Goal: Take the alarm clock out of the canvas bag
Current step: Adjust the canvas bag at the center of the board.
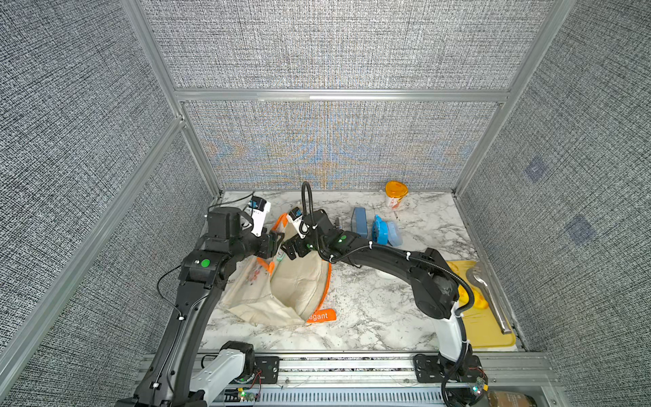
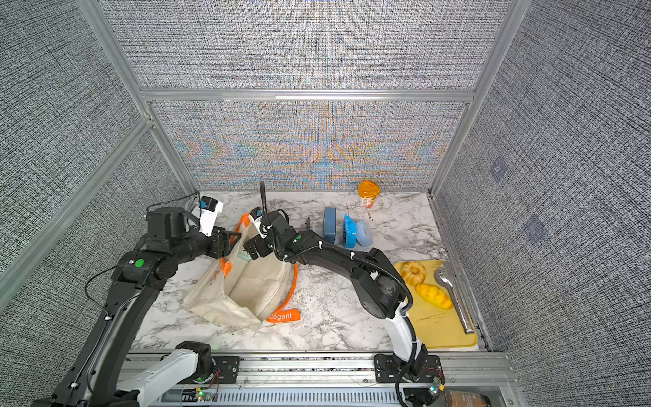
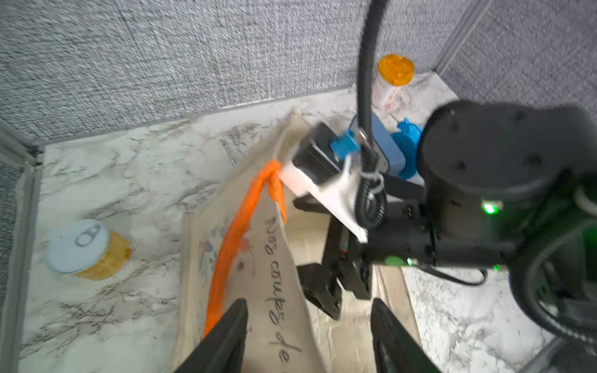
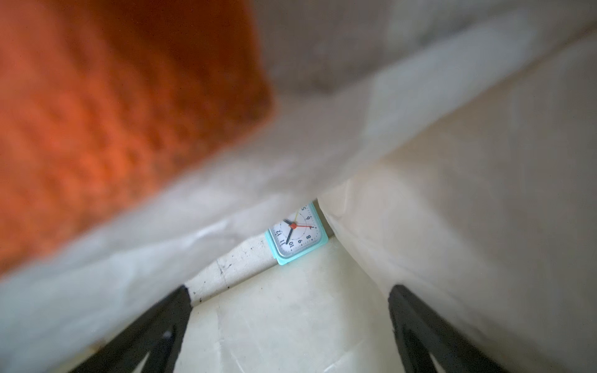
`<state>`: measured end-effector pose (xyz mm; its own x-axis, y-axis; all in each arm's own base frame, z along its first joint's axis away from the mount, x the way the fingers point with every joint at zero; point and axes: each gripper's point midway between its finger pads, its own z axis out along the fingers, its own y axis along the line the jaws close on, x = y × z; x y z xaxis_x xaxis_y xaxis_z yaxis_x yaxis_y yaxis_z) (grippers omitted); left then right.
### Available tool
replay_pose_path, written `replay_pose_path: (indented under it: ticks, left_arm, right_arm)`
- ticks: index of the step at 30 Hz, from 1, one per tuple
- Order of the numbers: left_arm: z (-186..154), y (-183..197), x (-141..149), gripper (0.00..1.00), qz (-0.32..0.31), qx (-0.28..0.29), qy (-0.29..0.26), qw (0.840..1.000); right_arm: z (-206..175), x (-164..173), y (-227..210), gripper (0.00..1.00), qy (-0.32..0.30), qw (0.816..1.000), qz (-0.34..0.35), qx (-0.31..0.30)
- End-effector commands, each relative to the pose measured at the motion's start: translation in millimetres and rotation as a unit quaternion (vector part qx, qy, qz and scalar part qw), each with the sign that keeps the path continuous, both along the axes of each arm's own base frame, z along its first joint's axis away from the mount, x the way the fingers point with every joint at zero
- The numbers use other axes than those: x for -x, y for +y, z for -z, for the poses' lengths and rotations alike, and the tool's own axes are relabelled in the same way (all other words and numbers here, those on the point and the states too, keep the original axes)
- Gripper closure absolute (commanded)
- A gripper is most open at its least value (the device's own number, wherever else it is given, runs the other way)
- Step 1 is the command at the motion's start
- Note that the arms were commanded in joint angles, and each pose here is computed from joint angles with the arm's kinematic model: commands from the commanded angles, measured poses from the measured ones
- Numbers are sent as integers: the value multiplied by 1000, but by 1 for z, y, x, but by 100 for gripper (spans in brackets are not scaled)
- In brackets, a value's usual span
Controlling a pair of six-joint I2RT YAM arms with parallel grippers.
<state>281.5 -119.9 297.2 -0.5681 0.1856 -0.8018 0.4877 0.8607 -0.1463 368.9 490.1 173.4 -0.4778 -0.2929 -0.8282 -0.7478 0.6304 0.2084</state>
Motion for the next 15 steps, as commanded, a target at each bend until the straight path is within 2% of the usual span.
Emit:
replay_pose_path:
  ticks: [1, 5, 6, 9, 11, 15]
  left_arm:
    - [15, -4, 4, 38, 16, -20, 23, 999]
    - [24, -13, -2, 40, 19, -21, 37, 999]
    - [27, -13, -4, 44, 16, -25, 42, 999]
    - [35, -8, -10, 71, 1, -41, 52, 998]
    - [38, -6, -12, 100, -8, -48, 58, 997]
    - [39, -1, -11, 100, -17, -56, 57, 997]
  right_arm:
    - [0, 1, 5, 1, 27, 999, -5, -16]
    - [3, -1, 7, 1, 40, 999, -1, -25]
    - [3, -1, 8, 1, 43, 999, -2, -27]
    - [6, 1, 11, 1, 57, 998, -2, -34]
    - [8, 2, 13, 1, 64, 997, 0, -38]
    - [10, 6, 15, 1, 76, 996, 2, -43]
